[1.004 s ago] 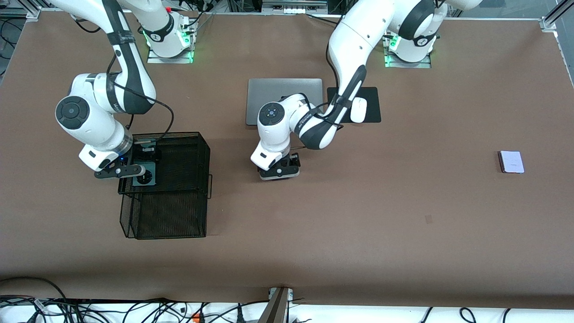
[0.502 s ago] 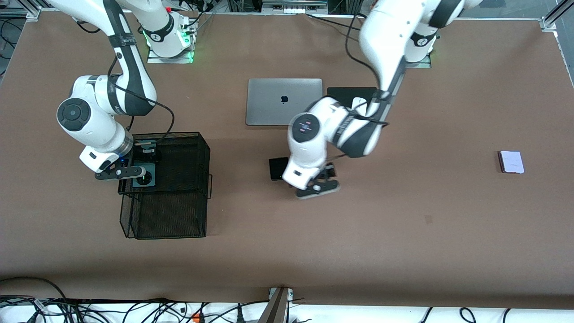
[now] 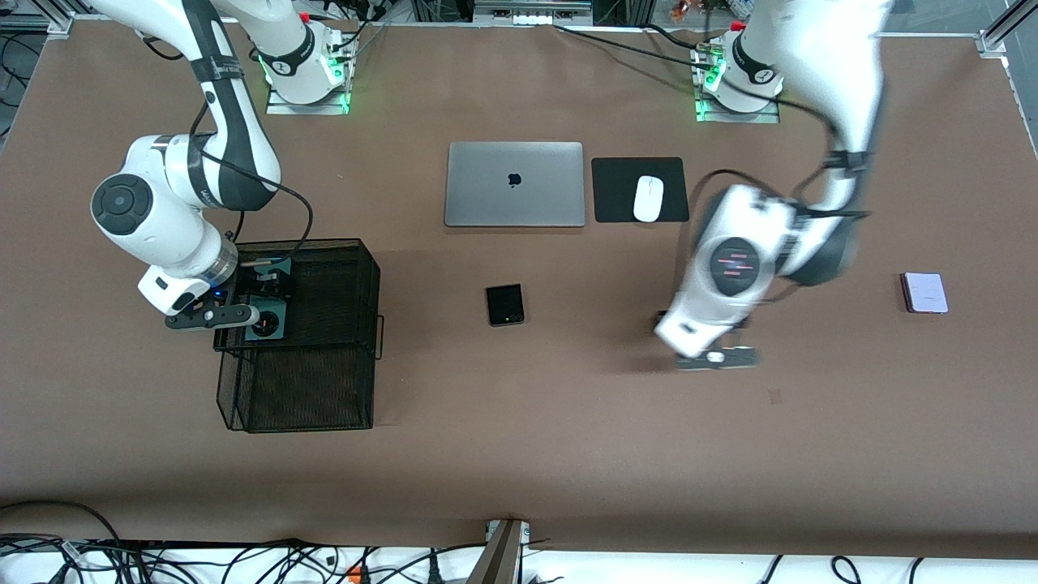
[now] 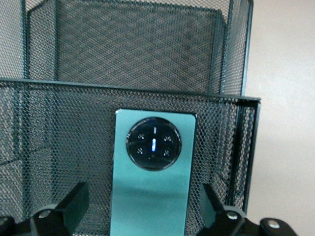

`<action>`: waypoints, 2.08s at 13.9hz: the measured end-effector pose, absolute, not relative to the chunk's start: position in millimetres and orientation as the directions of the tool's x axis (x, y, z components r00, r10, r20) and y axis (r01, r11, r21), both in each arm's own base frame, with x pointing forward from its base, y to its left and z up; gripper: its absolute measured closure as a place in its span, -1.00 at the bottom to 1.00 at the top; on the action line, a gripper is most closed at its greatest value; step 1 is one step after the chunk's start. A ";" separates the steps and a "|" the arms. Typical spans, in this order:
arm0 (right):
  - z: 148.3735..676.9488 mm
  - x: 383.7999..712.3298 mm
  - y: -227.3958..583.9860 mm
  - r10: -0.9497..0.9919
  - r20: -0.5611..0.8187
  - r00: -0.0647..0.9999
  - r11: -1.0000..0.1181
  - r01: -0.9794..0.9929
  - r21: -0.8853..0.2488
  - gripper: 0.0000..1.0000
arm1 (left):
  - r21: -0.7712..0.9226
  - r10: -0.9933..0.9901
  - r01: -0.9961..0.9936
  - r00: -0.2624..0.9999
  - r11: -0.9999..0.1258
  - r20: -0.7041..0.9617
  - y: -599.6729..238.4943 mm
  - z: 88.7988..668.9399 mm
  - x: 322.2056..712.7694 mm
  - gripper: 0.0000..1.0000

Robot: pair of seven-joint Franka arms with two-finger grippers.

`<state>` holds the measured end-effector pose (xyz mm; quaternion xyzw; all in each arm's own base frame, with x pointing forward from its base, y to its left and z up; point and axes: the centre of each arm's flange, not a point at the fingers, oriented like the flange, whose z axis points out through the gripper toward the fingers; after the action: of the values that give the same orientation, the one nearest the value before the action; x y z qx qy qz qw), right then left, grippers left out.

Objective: Place phones with both arms
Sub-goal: 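Grasp the flip phone with the right gripper while the left gripper grasps the white phone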

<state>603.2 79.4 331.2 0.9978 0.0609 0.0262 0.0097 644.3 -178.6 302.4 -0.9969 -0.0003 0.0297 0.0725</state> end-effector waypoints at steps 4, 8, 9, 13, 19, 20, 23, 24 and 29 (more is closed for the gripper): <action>360.3 616.2 96.0 0.122 0.068 0.990 -0.992 0.122 0.012 -1.00 | -0.109 -0.125 -0.135 0.988 -0.985 -0.093 -40.8 331.4 639.8 -1.00; 430.2 631.2 182.0 0.077 0.023 0.997 -0.997 0.077 0.003 -1.00 | -0.094 -0.210 -0.217 0.975 -0.972 -0.074 47.8 325.8 634.2 -1.00; 438.3 632.7 215.5 0.096 0.026 0.995 -0.995 0.096 0.009 -1.00 | -0.092 -0.223 -0.229 0.972 -0.969 -0.072 66.6 323.2 631.8 -1.00; 396.0 621.9 355.4 0.147 0.025 0.989 -0.987 0.149 -0.063 -1.00 | -0.101 -0.180 -0.183 0.983 -0.978 -0.035 140.8 322.1 620.4 -1.00; 283.6 594.0 445.6 0.242 0.010 0.970 -0.964 0.241 -0.114 -1.00 | -0.126 -0.034 -0.028 0.998 -0.992 0.049 249.3 298.8 569.7 -1.00; 268.3 587.0 455.7 0.256 0.007 0.967 -0.961 0.256 -0.110 -1.00 | -0.127 -0.014 -0.007 0.998 -0.992 0.054 261.3 293.1 560.6 -1.00; 231.0 570.0 479.2 0.291 0.014 0.957 -0.952 0.290 -0.099 -1.00 | -0.129 0.029 0.038 0.997 -0.991 0.072 284.3 275.3 536.4 -1.00; 220.9 566.9 483.3 0.296 0.018 0.955 -0.950 0.297 -0.096 -1.00 | -0.131 0.039 0.049 0.996 -0.990 0.083 288.7 268.0 528.3 -1.00; 194.1 564.8 484.2 0.348 0.035 0.937 -0.937 0.349 -0.026 -1.00 | -0.136 0.075 0.091 0.990 -0.986 0.118 302.9 236.5 491.7 -1.00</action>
<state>564.8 484.2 194.1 0.9840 0.1771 0.0149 -0.0161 491.7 302.9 236.5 -0.9950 -0.0416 -0.0565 0.0709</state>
